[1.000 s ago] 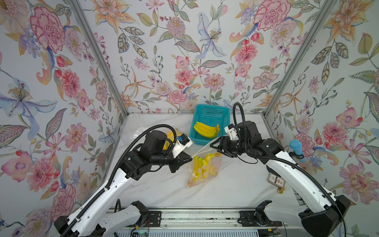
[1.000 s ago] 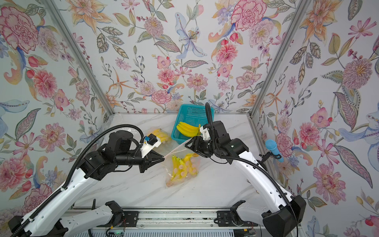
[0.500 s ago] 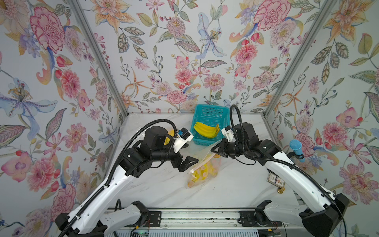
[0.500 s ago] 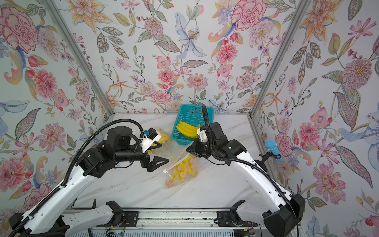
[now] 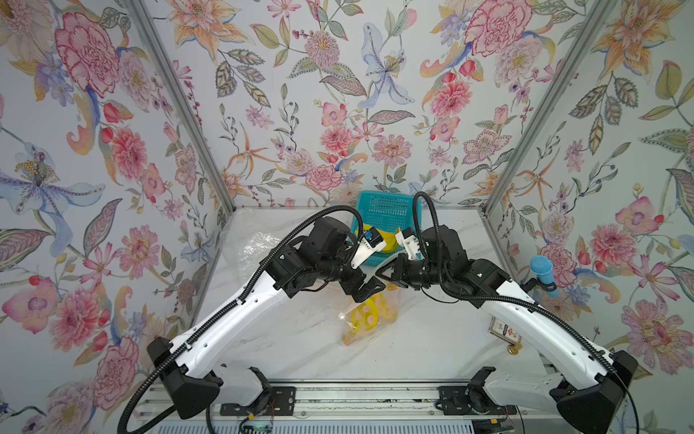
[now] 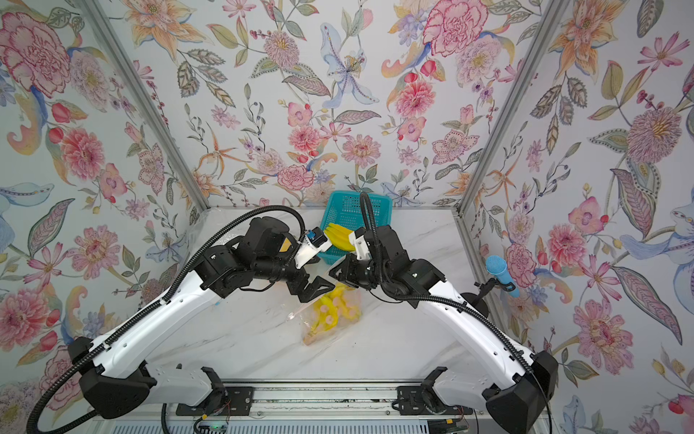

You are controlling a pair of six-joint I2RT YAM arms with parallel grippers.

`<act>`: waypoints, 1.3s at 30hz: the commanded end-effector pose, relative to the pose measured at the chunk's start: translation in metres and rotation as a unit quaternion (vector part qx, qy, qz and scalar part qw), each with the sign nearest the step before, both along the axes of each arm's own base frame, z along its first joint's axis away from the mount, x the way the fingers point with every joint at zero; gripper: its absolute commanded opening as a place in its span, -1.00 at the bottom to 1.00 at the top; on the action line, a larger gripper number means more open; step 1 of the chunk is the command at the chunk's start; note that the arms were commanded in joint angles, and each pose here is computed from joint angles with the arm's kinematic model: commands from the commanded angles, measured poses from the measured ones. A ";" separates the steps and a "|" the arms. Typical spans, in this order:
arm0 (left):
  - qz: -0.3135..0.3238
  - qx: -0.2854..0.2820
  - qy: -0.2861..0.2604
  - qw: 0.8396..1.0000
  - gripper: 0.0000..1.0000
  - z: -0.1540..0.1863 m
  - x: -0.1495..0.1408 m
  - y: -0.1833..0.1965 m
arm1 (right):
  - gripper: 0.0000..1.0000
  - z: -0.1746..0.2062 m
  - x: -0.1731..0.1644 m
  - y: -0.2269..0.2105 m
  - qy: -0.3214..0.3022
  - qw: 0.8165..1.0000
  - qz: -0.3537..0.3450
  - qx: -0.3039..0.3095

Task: Open the zip-top bag and take out the banana
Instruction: Open the zipper of the food storage bag at the center of the board.

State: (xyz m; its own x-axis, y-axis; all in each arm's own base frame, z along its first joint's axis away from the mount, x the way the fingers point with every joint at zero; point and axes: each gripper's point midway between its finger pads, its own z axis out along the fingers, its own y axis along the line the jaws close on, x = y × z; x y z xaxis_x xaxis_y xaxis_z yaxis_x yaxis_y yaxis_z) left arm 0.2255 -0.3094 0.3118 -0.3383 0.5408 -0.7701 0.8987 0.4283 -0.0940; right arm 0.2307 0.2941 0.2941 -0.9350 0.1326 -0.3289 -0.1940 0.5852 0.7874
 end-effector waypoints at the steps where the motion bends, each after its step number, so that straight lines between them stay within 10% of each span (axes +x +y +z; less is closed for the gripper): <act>1: 0.010 0.036 -0.016 0.999 0.80 -0.003 0.004 0.008 | -1.00 0.011 0.004 0.008 -0.014 1.000 -0.002 0.014; 17: 0.043 0.096 0.002 0.994 -0.99 -0.034 0.025 0.010 | -1.00 0.007 0.001 0.009 -0.012 1.000 0.002 0.012; 39: 0.267 -0.010 -0.007 0.964 -1.00 0.063 -0.009 0.128 | -1.00 0.007 0.006 0.113 0.011 0.987 0.157 0.029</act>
State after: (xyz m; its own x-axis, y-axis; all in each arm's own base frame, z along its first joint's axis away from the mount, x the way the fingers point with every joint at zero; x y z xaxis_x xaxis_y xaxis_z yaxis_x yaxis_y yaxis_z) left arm 0.2176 -0.1821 0.3843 -0.4848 0.3150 -0.8159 0.5913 0.8054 -0.0404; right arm 0.2378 0.4077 0.3031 -0.9432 -0.1105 -0.3132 -0.3275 0.4662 0.8218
